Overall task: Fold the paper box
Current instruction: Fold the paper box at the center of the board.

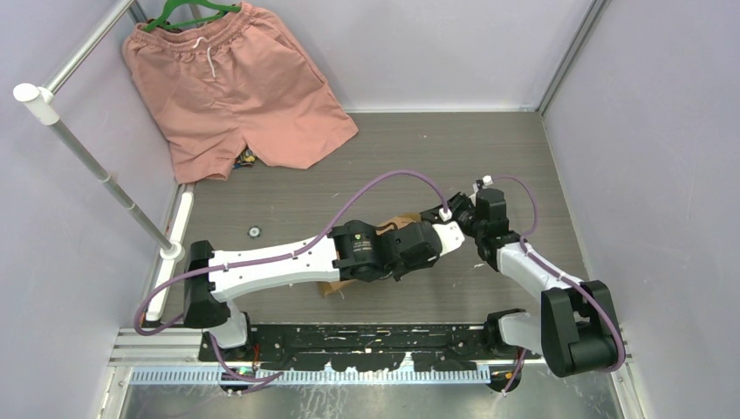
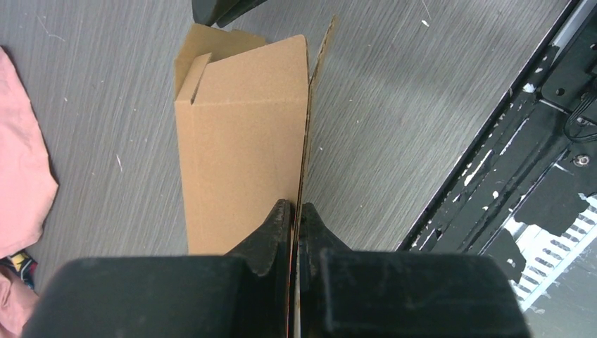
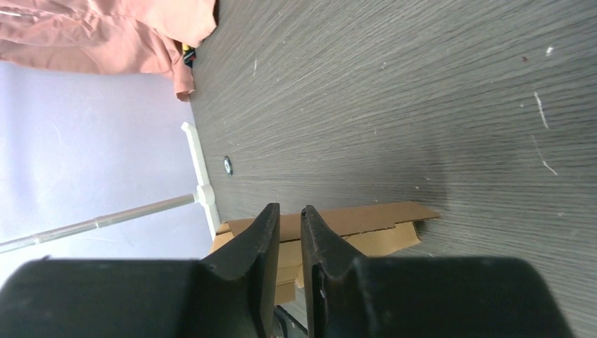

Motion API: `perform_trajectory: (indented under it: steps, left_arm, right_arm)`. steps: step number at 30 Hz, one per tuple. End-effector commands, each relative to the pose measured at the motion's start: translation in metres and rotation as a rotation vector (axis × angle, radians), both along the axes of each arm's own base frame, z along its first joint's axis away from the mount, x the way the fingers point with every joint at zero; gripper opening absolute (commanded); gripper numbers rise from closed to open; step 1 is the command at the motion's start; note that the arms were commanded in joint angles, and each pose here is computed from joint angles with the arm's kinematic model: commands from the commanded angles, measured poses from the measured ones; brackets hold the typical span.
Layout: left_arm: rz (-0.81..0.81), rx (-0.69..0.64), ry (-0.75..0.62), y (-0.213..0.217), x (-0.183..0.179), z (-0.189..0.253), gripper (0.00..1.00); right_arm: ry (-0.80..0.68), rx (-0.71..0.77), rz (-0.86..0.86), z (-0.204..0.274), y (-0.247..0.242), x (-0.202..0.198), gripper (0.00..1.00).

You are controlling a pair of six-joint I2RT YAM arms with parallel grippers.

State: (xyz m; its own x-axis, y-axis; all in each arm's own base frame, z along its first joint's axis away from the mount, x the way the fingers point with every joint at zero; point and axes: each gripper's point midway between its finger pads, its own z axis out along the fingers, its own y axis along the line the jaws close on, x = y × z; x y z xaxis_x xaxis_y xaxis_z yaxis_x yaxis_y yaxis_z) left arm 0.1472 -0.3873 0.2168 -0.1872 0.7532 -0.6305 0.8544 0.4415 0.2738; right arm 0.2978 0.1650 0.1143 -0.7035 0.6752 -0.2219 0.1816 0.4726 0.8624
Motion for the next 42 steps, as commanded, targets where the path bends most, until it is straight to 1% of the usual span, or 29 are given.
perform_trajectory:
  steps: [1, 6, 9, 11, 13, 19, 22, 33, 42]
  left_arm:
    - [0.001, -0.058, 0.051, -0.013, -0.011, 0.007, 0.04]
    - [-0.001, -0.051, 0.052, -0.014, -0.011, 0.006, 0.04]
    - [-0.002, -0.048, 0.053, -0.015, -0.011, 0.006, 0.04]
    - [-0.003, -0.047, 0.056, -0.016, -0.012, 0.005, 0.04]
    - [-0.005, -0.046, 0.056, -0.016, -0.013, 0.004, 0.04]
    - [-0.004, -0.048, 0.053, -0.016, -0.012, 0.006, 0.04]
    - [-0.006, -0.05, 0.053, -0.016, -0.013, 0.007, 0.04]
    - [-0.013, -0.064, 0.05, -0.019, -0.016, 0.011, 0.04]
    - [-0.018, -0.065, 0.053, -0.022, -0.019, 0.01, 0.04]
  right_arm:
    - [-0.088, 0.083, 0.028, 0.035, 0.009, 0.004, 0.21]
    - [-0.083, 0.081, 0.026, 0.039, 0.007, -0.006, 0.19]
    - [-0.086, 0.054, 0.012, 0.04, 0.003, -0.01, 0.25]
    - [-0.098, 0.051, 0.008, 0.044, 0.001, -0.012, 0.26]
    - [-0.097, 0.054, 0.013, 0.046, 0.002, -0.013, 0.25]
    - [-0.093, 0.074, 0.019, 0.046, 0.004, -0.015, 0.15]
    - [-0.089, 0.082, 0.029, 0.046, 0.006, -0.015, 0.12]
    - [-0.077, 0.148, 0.043, 0.04, 0.013, -0.01, 0.11]
    - [-0.06, 0.163, 0.054, 0.031, 0.016, -0.013, 0.11]
